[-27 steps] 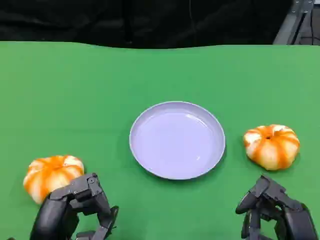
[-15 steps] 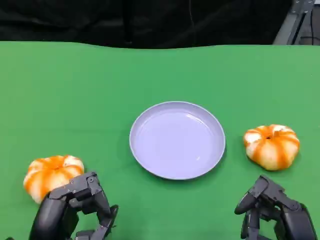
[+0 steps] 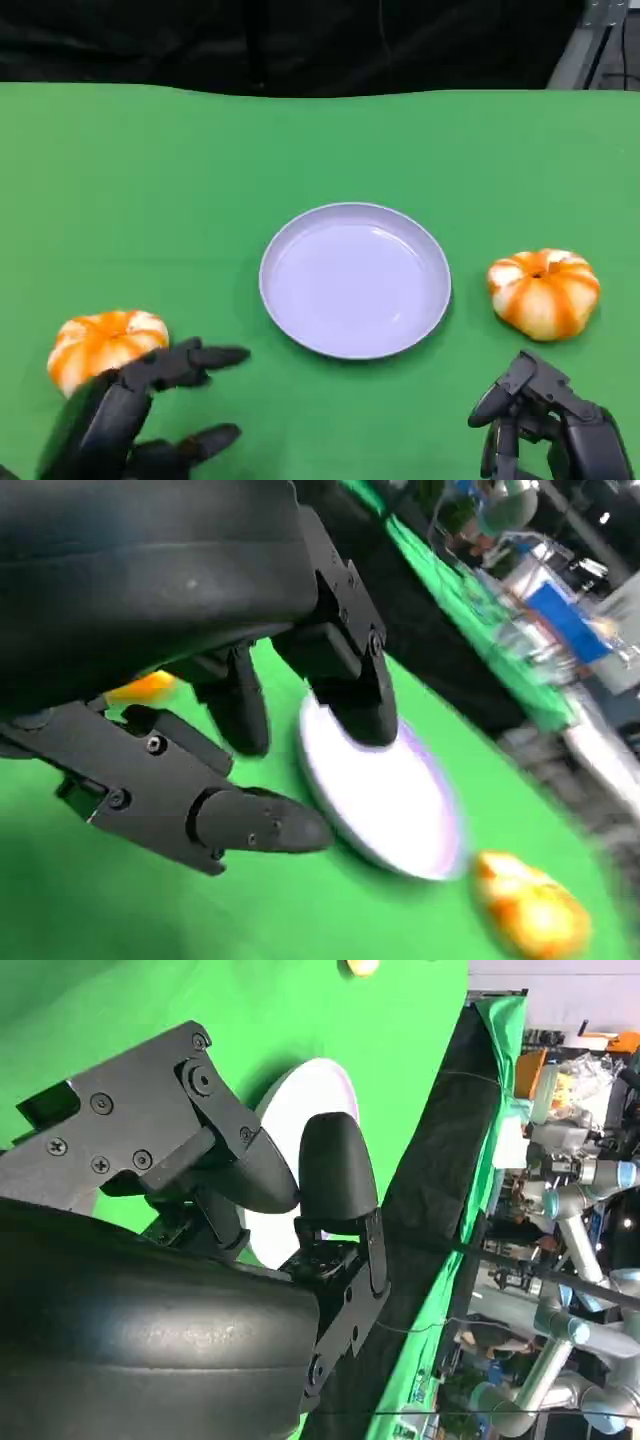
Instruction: Grasp the bread from the table and place it into the plate.
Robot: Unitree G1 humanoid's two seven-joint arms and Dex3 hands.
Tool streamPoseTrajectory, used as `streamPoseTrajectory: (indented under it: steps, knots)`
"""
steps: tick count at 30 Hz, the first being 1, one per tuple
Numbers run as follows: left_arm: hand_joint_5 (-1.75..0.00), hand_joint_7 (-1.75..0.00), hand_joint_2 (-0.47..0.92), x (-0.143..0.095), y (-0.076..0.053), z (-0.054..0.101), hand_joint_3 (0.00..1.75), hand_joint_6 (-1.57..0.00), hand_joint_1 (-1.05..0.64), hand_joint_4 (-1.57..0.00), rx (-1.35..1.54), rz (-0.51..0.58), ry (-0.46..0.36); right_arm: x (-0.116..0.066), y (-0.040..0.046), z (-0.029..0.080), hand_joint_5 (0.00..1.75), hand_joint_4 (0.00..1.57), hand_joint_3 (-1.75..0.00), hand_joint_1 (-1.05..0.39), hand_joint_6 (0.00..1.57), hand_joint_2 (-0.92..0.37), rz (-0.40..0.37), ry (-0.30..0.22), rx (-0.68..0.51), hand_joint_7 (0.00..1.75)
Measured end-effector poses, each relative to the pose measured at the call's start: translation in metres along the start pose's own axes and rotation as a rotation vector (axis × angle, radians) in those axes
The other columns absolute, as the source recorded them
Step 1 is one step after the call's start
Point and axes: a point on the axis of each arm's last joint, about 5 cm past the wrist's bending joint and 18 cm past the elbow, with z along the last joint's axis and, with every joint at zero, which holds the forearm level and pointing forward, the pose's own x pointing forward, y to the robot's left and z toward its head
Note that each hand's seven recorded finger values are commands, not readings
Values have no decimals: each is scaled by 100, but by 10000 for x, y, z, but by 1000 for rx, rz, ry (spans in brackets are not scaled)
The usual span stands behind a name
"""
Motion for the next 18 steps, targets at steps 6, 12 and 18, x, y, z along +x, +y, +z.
streamPoseTrajectory:
  steps: [6, 12, 18]
  knots:
    - [-43, 0, 92, 114, 218, 21, 15, -37, -68, -19, 359, 2, 25, 4, 6, 2, 175, 86, -142, -25, 58, -64, -1, 9, 1, 175]
    - [-38, 0, 92, 216, 317, 31, 16, -28, -70, -3, 627, -83, 100, 5, 7, 4, 175, 87, -142, -24, 59, -64, -1, 11, 0, 175]
    - [-45, -1, 92, 460, 275, 63, 12, -27, -68, 0, 736, -196, 227, 10, 8, 6, 175, 87, -142, -25, 59, -64, 0, 9, -2, 175]
